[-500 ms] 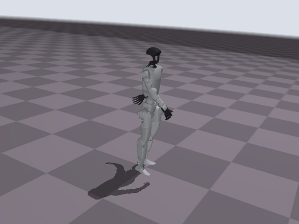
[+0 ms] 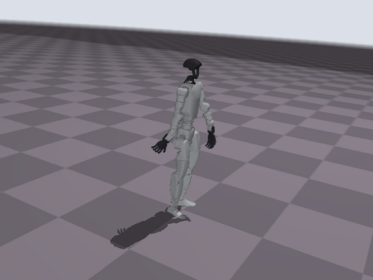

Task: Upper body actions

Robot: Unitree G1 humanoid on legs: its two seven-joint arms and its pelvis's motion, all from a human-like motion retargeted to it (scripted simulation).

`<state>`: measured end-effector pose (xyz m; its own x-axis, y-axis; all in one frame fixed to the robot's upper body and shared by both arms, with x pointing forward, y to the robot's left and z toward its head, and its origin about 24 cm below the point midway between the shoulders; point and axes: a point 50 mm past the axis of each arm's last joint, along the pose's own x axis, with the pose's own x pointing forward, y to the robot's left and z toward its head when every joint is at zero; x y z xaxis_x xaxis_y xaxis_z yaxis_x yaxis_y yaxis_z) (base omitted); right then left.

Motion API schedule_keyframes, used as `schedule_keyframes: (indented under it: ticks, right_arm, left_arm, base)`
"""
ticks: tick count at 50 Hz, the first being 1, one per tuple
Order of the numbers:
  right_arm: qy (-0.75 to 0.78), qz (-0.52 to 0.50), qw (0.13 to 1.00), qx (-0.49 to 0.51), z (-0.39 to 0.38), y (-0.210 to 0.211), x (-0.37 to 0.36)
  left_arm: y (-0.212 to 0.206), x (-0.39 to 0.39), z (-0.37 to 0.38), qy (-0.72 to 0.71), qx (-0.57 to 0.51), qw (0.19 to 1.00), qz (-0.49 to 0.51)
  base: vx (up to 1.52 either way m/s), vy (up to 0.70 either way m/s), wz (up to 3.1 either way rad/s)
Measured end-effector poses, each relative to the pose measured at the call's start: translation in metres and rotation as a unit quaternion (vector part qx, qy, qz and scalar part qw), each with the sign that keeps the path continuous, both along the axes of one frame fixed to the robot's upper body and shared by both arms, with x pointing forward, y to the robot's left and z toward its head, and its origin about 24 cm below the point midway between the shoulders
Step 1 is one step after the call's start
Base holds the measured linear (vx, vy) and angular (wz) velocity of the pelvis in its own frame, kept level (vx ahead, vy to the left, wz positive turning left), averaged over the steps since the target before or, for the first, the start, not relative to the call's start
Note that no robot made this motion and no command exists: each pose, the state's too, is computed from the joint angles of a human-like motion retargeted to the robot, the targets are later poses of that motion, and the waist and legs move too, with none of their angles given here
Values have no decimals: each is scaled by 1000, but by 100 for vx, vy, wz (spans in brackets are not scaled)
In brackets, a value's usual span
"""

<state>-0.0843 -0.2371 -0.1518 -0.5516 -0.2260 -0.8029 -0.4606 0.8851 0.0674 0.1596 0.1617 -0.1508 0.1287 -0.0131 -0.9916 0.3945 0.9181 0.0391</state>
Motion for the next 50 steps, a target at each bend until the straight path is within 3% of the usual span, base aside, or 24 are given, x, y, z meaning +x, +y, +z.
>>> schedule_keyframes:
  ticks: [4,8,12,15,18,23,29,33,38,43,47,50]
  right_arm:
    - [8,-156,984,-86,19,-4,-64]
    - [-5,-223,960,-167,33,-11,-95]
    - [12,-244,943,-226,41,-13,-106]
    - [9,-238,948,-213,32,-5,-93]
    - [-24,-185,972,-139,12,4,-52]
    - [-130,28,990,40,-19,29,68]
    - [-319,221,872,300,-3,127,232]
    - [-414,252,775,404,38,183,294]
    - [-506,290,680,444,76,210,329]
    - [-525,327,690,377,54,186,311]
    - [-421,299,805,291,3,131,245]
    - [-276,221,913,202,-24,81,163]
  left_arm:
    - [-31,91,46,-178,-54,980,-64]
    - [-45,138,87,-313,-86,942,-87]
    - [-45,141,92,-354,-81,928,-87]
    - [-38,116,68,-313,-64,943,-90]
    - [-20,62,28,-209,-44,974,-78]
    - [15,-96,-25,74,-2,997,18]
    - [28,-301,12,448,11,880,160]
    - [24,-376,46,506,-17,838,202]
    - [12,-416,74,549,7,793,265]
    - [17,-384,52,519,20,806,284]
    - [35,-298,9,421,25,889,180]
    - [43,-205,-13,316,22,945,78]
  base:
    - [0,0,0]
    - [0,0,0]
    - [-1,3,-5]
    - [0,0,0]
    - [0,0,0]
    - [1,-1,-17]
    - [4,-1,-30]
    - [2,0,-25]
    - [0,-1,4]
    - [2,-1,31]
    - [-2,2,25]
    - [-4,-1,35]
